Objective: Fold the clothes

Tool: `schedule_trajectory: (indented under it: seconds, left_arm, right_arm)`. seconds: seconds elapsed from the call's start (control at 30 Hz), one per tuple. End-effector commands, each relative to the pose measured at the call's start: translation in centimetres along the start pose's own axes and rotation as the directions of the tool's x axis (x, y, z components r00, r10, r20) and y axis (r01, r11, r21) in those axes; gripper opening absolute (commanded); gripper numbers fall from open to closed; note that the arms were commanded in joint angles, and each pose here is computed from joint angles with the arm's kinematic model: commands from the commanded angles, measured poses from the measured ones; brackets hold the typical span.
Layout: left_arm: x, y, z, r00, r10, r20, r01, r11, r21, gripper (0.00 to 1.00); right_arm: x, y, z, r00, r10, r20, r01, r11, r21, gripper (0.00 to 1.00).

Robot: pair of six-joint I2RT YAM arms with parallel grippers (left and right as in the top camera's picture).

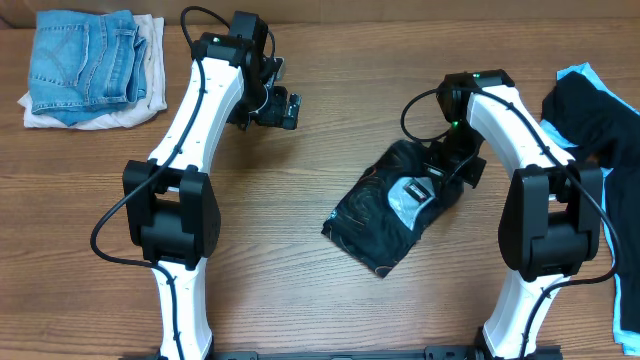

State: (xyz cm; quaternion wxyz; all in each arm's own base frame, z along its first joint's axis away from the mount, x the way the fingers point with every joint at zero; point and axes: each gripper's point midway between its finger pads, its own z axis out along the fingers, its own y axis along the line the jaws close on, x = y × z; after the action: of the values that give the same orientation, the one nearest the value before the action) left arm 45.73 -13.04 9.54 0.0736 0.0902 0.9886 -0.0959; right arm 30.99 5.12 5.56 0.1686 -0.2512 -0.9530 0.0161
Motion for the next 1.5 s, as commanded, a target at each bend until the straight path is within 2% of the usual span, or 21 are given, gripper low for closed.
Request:
schedule_trajectory:
  seconds: [0.0,0.07,0.23,0.27,0.4,0.6,0.67,0.73,0.83,1.03,1.3,1.47]
  left_arm:
    - [-0.4,-0.5,-0.8,0.999,0.027,0.024,-0.027,1.0,0.013,1.0]
    - [-0.5,-0.5,-0.8,0.999,0.027,0.026,-0.028,1.0,0.013,1.0]
    - [-0.5,-0.5,-0.8,0.999,0.027,0.025,-0.028,1.0,0.013,1.0]
    - [-0.5,-0.5,-0.8,0.999,0.027,0.026,-0.028,1.0,0.013,1.0]
    - [-0.5,-0.5,-0.8,0.999,0.029,0.028,-0.03,0.999,0.014,1.0]
    - [-1.3,-1.1,-0.7,0.997,0.052,0.06,-0.054,0.998,0.033,1.0]
    - [-1.7,-1.9,-0.5,0.993,0.09,0.075,-0.096,0.992,0.078,0.95]
    - [-1.7,-2.7,0.1,0.99,0.119,0.075,-0.128,0.983,0.129,0.91]
    - [-1.3,-2.9,1.1,0.992,0.118,0.05,-0.124,0.981,0.15,0.88]
    - [-1.0,-2.7,2.3,0.993,0.113,0.021,-0.114,0.982,0.151,0.91]
    - [-1.2,-2.7,2.3,0.993,0.113,0.028,-0.116,0.982,0.151,0.95]
    - [-1.2,-2.7,2.3,0.993,0.114,0.028,-0.116,0.982,0.151,0.95]
  right_arm:
    - [-0.1,-0.6,-1.2,0.998,0.03,0.05,-0.031,0.999,0.02,0.06]
    - [-0.1,-0.8,-0.7,0.998,0.031,0.046,-0.032,0.999,0.028,0.1]
    - [0.6,-1.4,0.9,0.999,0.034,0.011,-0.035,0.998,0.055,0.34]
    - [0.8,-1.6,1.0,0.999,0.035,0.002,-0.035,0.998,0.061,0.36]
    - [1.3,-1.9,0.7,0.999,0.037,-0.012,-0.036,0.997,0.069,0.31]
    - [2.2,-2.4,0.3,0.999,0.039,-0.031,-0.037,0.996,0.084,0.29]
    - [2.5,-2.7,0.6,0.998,0.041,-0.046,-0.037,0.995,0.097,0.24]
    - [3.1,-3.1,1.4,0.996,0.046,-0.07,-0.038,0.993,0.108,0.13]
    - [3.5,-2.7,2.6,0.994,0.049,-0.099,-0.041,0.996,0.083,0.09]
    - [3.6,-2.9,4.5,0.99,0.097,-0.101,-0.088,0.992,0.085,0.06]
    - [2.5,-1.2,6.8,0.994,0.09,-0.068,-0.091,0.996,-0.014,0.12]
    - [0.5,0.6,6.8,0.998,0.069,0.004,-0.068,0.993,-0.097,0.16]
